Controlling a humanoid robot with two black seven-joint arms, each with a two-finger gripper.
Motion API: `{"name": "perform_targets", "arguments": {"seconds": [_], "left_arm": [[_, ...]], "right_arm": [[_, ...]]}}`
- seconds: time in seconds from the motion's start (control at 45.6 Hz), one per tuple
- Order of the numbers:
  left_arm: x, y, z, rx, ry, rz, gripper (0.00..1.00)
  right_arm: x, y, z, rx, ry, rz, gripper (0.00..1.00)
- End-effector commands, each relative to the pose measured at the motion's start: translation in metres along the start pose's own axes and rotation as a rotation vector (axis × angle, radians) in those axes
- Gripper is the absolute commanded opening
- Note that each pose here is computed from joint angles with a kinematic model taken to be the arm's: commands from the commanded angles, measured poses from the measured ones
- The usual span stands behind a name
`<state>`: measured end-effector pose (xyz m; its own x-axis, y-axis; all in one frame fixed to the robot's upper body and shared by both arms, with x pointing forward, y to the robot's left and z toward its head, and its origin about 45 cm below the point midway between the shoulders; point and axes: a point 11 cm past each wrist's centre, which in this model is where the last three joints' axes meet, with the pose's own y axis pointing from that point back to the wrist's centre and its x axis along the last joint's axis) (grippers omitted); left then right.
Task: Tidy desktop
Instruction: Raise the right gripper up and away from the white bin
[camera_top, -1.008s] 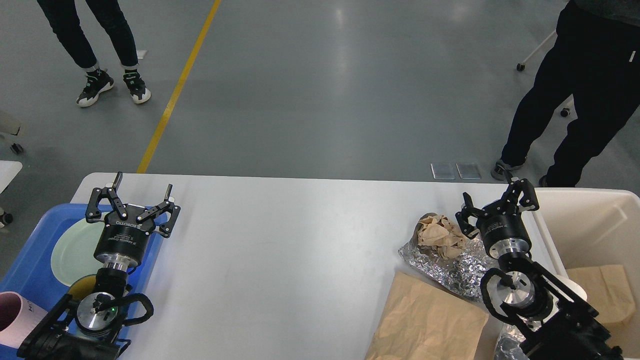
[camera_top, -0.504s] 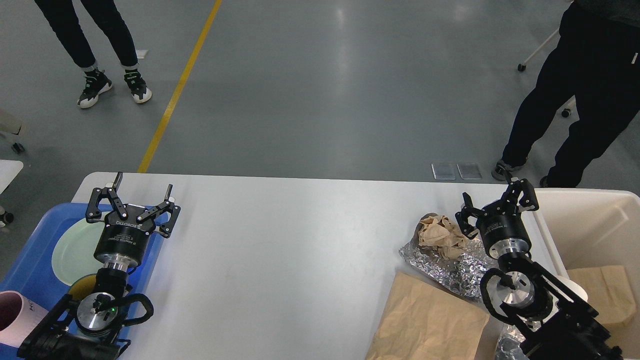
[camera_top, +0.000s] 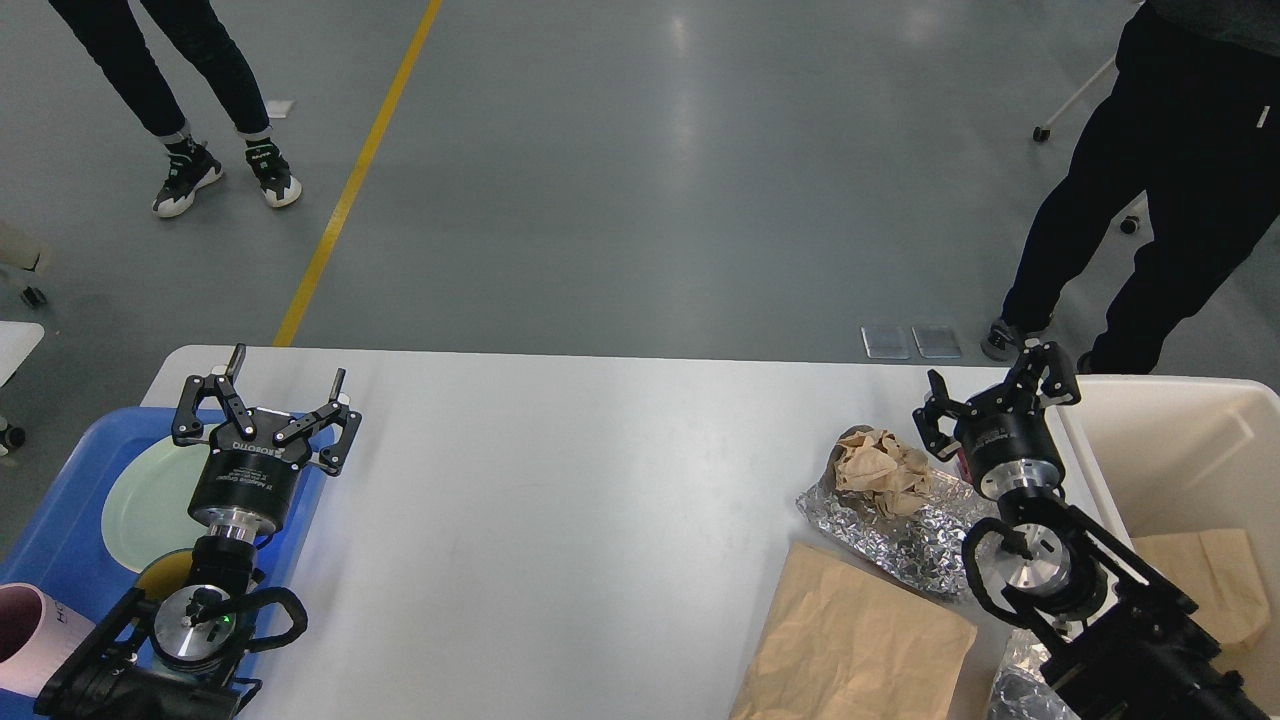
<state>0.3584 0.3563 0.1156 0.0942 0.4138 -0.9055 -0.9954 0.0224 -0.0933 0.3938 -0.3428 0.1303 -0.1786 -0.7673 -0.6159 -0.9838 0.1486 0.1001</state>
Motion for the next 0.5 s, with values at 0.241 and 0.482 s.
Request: {"name": "perform_targets", "arguments": {"seconds": [0.241,0.482], "left_arm": [[0.0,0.0,0.0,0.0,0.0,0.0,0.97],[0.0,0.0,0.0,0.0,0.0,0.0,0.97]], "right_arm": [[0.024,-0.007,-0.034,0.049,0.042,0.049,1.0],[0.042,0.005,-0.029,0.026,0.06,0.072,1.0]]}}
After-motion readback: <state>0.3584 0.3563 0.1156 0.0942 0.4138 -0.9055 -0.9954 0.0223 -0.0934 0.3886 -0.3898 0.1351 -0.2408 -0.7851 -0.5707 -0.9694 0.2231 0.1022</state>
